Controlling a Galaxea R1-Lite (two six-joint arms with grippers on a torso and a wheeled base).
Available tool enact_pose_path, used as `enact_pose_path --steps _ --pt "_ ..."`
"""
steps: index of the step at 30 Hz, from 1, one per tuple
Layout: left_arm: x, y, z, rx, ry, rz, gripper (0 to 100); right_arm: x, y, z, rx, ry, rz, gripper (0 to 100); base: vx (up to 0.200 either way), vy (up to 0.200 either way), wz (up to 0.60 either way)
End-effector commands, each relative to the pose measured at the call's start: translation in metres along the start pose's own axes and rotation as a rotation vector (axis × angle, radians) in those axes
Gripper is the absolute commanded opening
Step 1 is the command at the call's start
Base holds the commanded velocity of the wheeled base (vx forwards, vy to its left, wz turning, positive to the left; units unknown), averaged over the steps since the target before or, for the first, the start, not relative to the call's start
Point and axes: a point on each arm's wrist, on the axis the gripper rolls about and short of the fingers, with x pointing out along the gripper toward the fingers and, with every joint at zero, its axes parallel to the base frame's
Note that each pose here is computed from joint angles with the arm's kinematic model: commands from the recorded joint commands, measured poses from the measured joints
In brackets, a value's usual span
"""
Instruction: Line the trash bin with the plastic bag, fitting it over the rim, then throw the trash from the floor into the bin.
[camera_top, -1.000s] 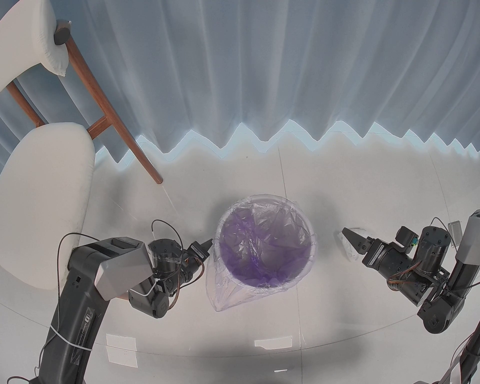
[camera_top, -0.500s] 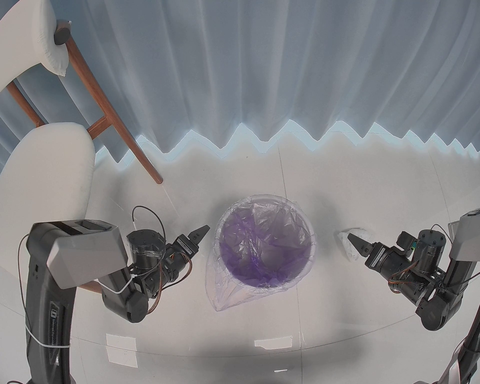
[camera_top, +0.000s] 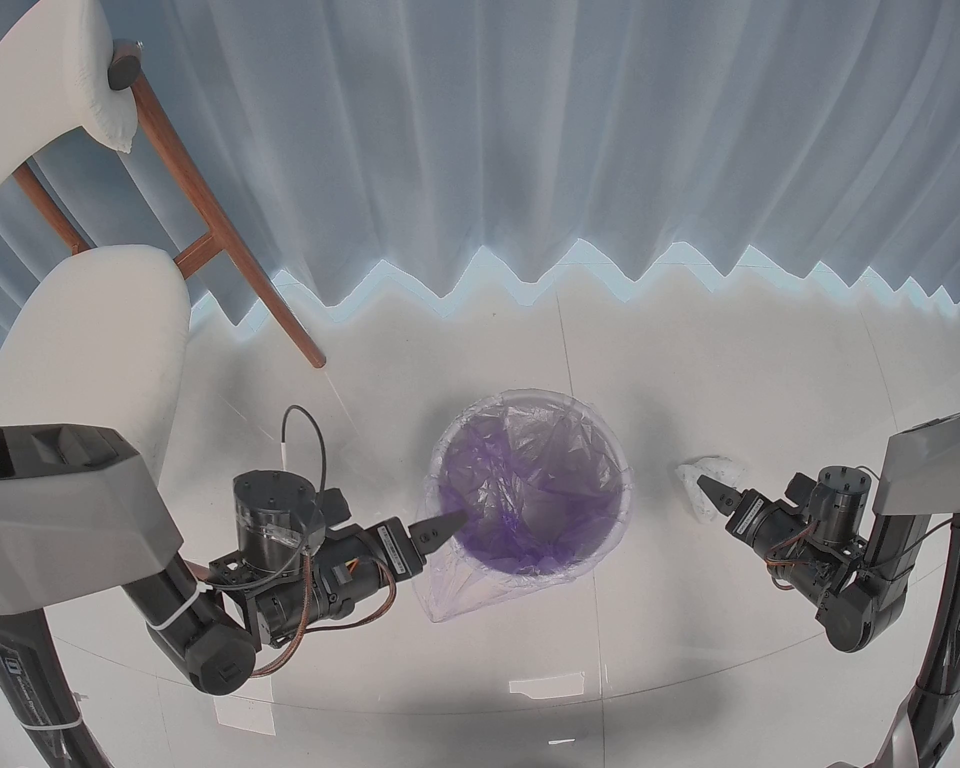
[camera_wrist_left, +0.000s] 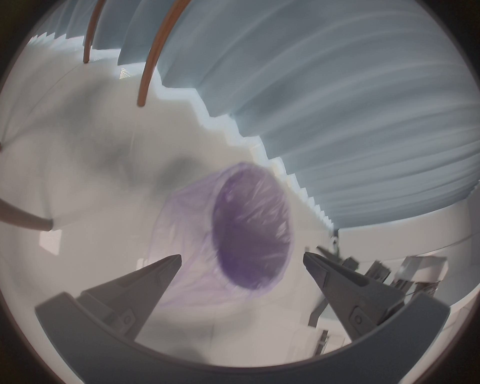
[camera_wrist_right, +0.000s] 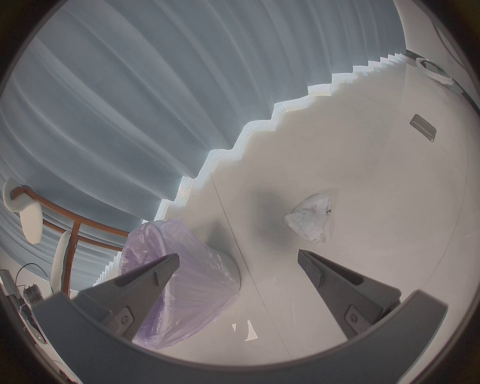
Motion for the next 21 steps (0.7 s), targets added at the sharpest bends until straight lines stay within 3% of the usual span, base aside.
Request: enact_pose_path --steps 1,5,13,21 --pt "0.004 -0.017 0.019 0.09 0.09 0.085 100 -0.008 0.009 0.002 0.011 -0.012 0.03 100 0.0 0.0 0.0" --pt "0.024 -0.02 0.025 0.147 0.155 0.225 100 -0.014 0.011 0.005 0.025 -0.021 0.033 100 0.0 0.0 0.0" --pt "0.061 -0.027 0.038 0.148 0.216 0.285 100 -0.035 0.01 0.006 0.088 -0.025 -0.008 100 0.0 0.0 0.0" --pt "0.08 -0.023 0.03 0.15 0.314 0.37 100 -0.039 0.013 0.01 0.141 -0.052 -0.008 100 0.0 0.0 0.0"
